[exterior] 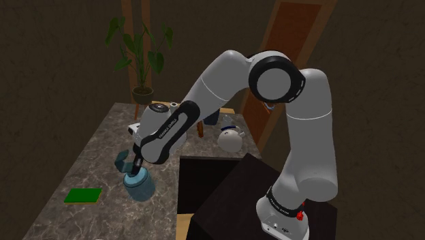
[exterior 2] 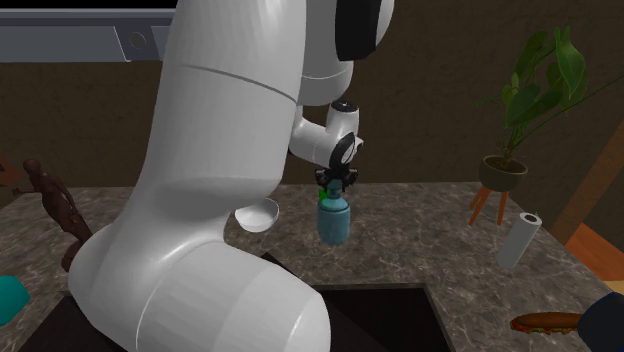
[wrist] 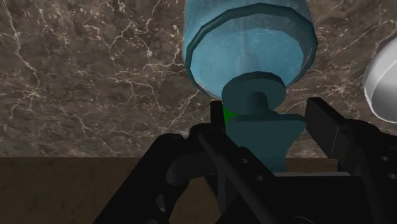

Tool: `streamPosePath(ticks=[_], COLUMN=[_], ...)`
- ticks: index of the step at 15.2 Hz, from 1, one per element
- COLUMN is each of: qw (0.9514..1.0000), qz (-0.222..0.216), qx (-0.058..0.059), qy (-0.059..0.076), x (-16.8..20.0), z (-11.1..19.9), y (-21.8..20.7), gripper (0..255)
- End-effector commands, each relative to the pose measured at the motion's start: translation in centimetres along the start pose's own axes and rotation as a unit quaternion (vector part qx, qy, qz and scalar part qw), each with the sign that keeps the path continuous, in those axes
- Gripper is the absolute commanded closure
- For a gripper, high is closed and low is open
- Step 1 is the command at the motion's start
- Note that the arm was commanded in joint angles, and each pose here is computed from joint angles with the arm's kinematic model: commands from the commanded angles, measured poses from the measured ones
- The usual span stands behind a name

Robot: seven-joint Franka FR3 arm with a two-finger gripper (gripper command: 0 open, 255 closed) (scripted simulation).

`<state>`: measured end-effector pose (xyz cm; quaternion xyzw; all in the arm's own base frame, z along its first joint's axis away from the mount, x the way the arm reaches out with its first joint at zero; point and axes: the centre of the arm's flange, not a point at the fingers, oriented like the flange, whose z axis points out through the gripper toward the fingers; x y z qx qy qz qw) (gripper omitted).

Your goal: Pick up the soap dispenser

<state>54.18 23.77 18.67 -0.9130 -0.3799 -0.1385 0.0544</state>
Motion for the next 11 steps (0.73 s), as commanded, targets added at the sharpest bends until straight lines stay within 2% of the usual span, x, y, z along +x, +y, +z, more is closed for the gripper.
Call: streamPosePath(ticks=[1,9,11], qw=[1.0000,1.0000,1.0000], qz=[0.000,0.000,0.000], qx=[0.000,0.000,0.000], qy=[0.000,0.000,0.000], x=[0.3,1.6,1.6], z=[-1.0,-5.1,-5.1], y=[-0.1,-0.1,-0.1], gripper=[255,255,255])
